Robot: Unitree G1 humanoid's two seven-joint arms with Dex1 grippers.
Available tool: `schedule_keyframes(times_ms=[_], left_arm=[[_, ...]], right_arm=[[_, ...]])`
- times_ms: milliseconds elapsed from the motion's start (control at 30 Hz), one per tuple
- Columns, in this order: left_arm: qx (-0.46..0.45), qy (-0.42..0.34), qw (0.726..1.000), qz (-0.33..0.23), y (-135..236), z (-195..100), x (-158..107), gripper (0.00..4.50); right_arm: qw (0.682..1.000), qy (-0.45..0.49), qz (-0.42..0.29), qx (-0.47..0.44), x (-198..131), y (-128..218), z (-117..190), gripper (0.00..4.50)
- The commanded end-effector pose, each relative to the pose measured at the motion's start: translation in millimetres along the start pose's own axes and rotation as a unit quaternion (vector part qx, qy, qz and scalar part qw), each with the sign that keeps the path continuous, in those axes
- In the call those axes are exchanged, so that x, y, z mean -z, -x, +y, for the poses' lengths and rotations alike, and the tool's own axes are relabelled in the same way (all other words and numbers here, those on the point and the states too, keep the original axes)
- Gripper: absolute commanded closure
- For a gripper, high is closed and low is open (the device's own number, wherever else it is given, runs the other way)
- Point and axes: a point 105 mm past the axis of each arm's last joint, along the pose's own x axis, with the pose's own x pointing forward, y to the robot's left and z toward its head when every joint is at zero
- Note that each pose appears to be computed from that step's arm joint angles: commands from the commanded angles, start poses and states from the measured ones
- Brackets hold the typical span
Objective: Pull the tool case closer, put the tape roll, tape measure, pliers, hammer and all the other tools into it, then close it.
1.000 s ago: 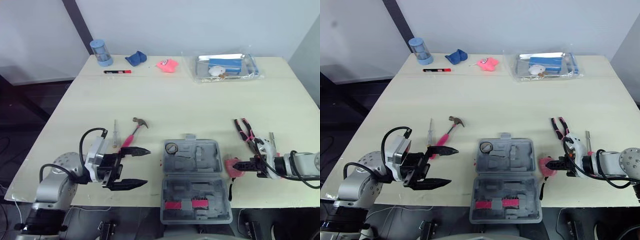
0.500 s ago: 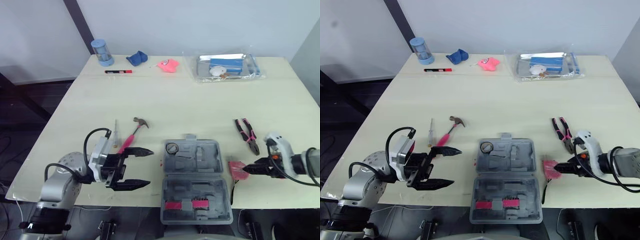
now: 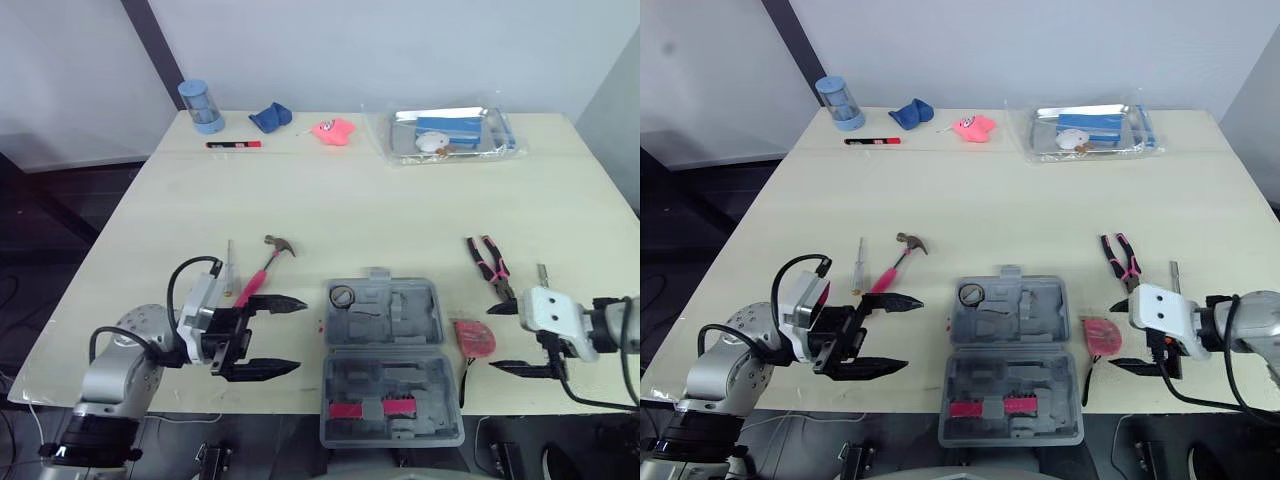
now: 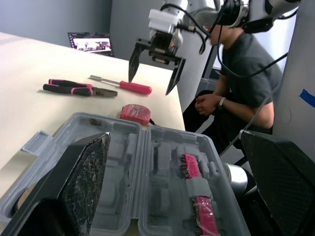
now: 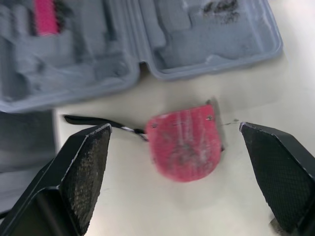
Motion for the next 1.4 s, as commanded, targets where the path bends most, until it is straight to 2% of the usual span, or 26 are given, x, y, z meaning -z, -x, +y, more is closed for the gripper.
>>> schedule_keyframes(times_ms=[33, 333, 933, 1033, 1100, 1300, 1400], left_arm=[[0.006, -0.016, 1.000, 0.005, 5.9, -3.4, -3.5, 0.00], [-0.005, -0.015, 1.000, 0.007, 7.2, -8.3, 0.7, 0.00], [-0.012, -0.017, 1.000, 0.004, 8.8, -9.7, 2.0, 0.00], [-0.013, -0.017, 1.000, 0.003, 9.5, -9.8, 3.2, 0.00], [-0.014, -0.016, 1.000, 0.003, 9.7, -9.8, 3.5, 0.00], [-0.014, -0.018, 1.000, 0.001, 9.0, -9.1, 3.6, 0.00], [-0.016, -0.020, 1.000, -0.001, 7.4, -8.4, 3.8, 0.00]], right_arm=[[1.000, 0.017, 0.018, -0.007, 7.1, -3.7, -2.7, 0.10], [0.998, 0.044, 0.027, -0.021, 15.6, -20.7, -9.5, 0.10], [0.996, 0.072, 0.035, -0.049, 10.1, -32.6, -17.0, 0.10], [0.995, 0.073, 0.039, -0.056, 10.9, -34.3, -15.5, 0.91], [0.994, 0.074, 0.043, -0.061, 12.1, -35.5, -13.7, 1.75], [0.994, 0.072, 0.045, -0.062, 11.7, -35.1, -12.4, 1.75], [0.995, 0.079, 0.029, -0.050, -2.3, -28.2, -16.2, 1.75]])
